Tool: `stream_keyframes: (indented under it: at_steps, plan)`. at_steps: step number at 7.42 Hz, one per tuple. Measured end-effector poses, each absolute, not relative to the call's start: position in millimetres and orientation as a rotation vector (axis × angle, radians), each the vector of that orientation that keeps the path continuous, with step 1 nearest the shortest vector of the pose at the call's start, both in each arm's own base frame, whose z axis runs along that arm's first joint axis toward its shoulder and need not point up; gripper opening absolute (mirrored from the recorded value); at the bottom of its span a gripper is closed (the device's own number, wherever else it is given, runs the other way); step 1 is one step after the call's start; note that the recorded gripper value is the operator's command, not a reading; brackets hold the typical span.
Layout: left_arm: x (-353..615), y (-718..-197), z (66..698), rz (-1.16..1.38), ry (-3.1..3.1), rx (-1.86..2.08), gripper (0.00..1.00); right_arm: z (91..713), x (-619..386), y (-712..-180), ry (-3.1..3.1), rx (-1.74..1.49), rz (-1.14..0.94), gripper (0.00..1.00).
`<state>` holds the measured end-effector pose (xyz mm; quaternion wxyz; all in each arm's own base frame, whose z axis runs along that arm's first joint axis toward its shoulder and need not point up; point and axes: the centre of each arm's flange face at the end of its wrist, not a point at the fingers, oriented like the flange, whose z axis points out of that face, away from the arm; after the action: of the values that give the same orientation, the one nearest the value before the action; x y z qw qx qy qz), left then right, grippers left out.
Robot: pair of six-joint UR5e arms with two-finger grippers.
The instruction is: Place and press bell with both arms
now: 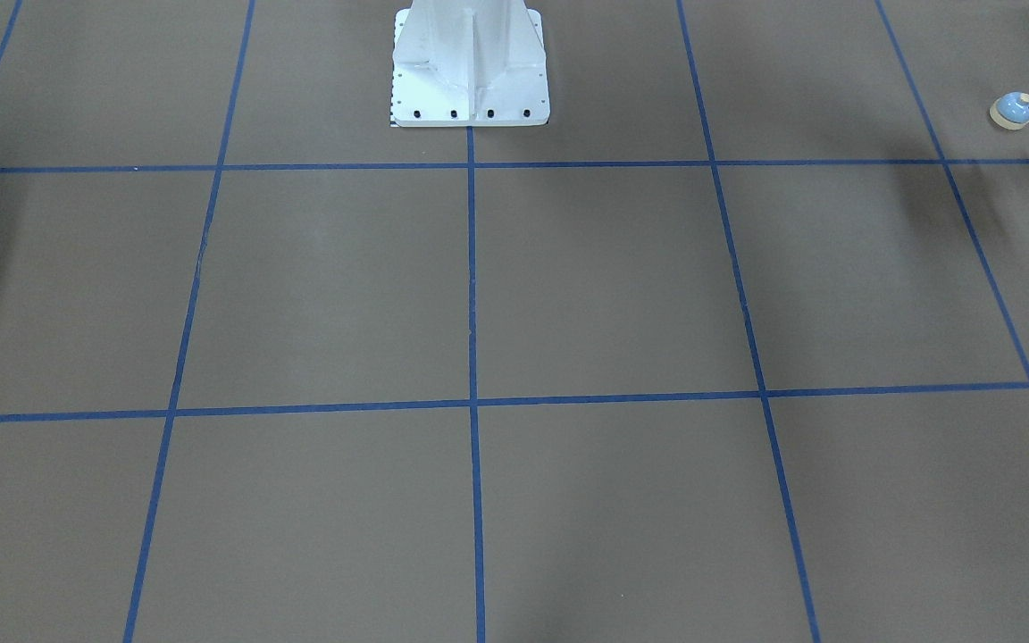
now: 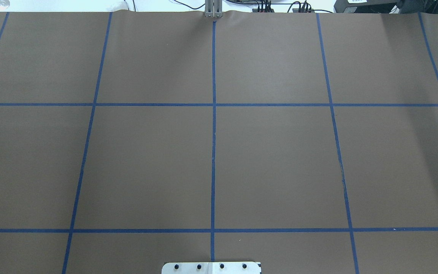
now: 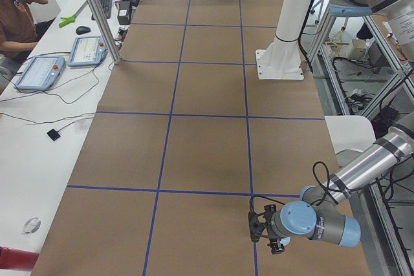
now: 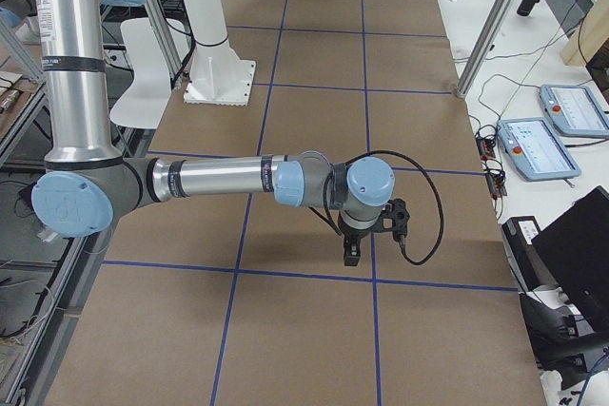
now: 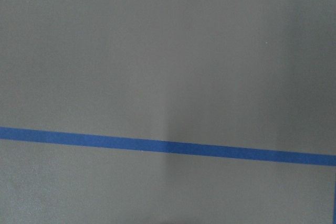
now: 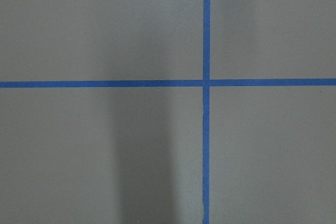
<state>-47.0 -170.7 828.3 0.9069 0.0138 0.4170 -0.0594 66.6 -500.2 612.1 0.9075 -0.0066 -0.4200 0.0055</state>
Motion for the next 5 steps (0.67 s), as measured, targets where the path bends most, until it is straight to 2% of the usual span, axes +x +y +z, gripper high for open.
stream_keyframes:
  at_steps: [2, 5]
  plan:
    - [-31, -193, 805, -0.130, 0.788, 0.012, 1.00, 613, 67, -500, -0.865, -0.014, 0.011, 1.00]
    - [-30, -171, 806, -0.112, 0.728, -0.020, 1.00, 614, 67, -499, -0.863, -0.017, 0.012, 1.00]
